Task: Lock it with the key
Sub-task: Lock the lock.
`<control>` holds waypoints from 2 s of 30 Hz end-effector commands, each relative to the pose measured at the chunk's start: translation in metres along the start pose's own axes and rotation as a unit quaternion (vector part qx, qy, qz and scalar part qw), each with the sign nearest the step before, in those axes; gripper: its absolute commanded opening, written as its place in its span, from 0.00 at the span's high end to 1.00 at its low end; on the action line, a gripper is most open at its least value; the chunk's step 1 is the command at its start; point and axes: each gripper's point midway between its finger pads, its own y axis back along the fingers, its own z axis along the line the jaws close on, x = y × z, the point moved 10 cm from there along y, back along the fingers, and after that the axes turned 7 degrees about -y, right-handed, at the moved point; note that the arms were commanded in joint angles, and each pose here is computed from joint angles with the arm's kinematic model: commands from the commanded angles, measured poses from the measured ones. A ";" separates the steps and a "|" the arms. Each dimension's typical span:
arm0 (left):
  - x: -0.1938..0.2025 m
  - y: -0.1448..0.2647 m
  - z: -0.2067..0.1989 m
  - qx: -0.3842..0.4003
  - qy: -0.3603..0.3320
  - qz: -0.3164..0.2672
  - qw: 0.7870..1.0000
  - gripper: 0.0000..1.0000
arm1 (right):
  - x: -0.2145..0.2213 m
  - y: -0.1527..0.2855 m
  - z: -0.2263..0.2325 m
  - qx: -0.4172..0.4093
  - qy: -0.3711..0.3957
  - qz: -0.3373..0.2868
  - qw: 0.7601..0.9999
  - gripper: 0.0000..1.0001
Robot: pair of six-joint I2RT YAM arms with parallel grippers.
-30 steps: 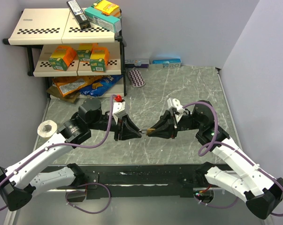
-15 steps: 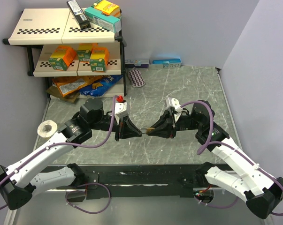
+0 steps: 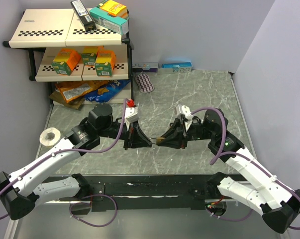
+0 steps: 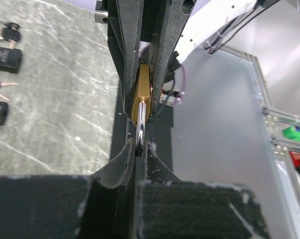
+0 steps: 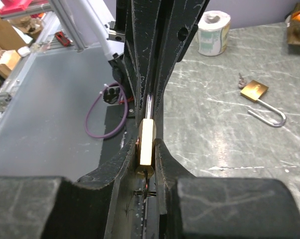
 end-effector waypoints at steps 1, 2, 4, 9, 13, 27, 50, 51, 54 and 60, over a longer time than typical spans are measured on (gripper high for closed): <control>-0.028 -0.025 -0.005 0.040 -0.032 -0.061 0.997 0.99 | -0.017 -0.019 0.006 -0.039 0.058 -0.040 0.997 1.00; -0.027 -0.027 -0.006 0.040 -0.029 -0.062 0.997 0.99 | -0.018 -0.021 0.007 -0.042 0.061 -0.043 0.996 1.00; -0.028 -0.031 -0.005 0.044 -0.029 -0.062 0.997 0.99 | -0.017 -0.023 0.006 -0.045 0.054 -0.043 0.997 1.00; -0.028 -0.041 -0.006 0.045 -0.035 -0.062 0.996 0.99 | -0.016 -0.026 0.007 -0.053 0.041 -0.051 0.996 1.00; -0.028 -0.045 -0.004 0.035 -0.040 -0.064 0.996 0.99 | -0.013 -0.028 0.009 -0.062 0.023 -0.049 0.997 1.00; -0.019 -0.038 -0.009 0.045 -0.025 -0.050 0.997 0.99 | -0.008 -0.027 0.010 -0.059 0.015 -0.031 0.998 1.00; -0.014 0.030 0.037 -0.042 0.114 -0.163 0.979 0.39 | -0.025 -0.005 -0.025 0.047 -0.093 -0.104 0.989 1.00; -0.015 0.029 0.037 -0.041 0.119 -0.165 0.978 0.39 | -0.025 -0.005 -0.025 0.044 -0.094 -0.105 0.989 1.00; -0.021 0.027 0.037 -0.027 0.127 -0.180 0.975 0.40 | -0.023 -0.007 -0.025 0.037 -0.106 -0.105 0.988 1.00; -0.021 0.019 0.038 -0.024 0.109 -0.170 0.979 0.55 | -0.024 -0.010 -0.023 0.023 -0.100 -0.107 0.989 1.00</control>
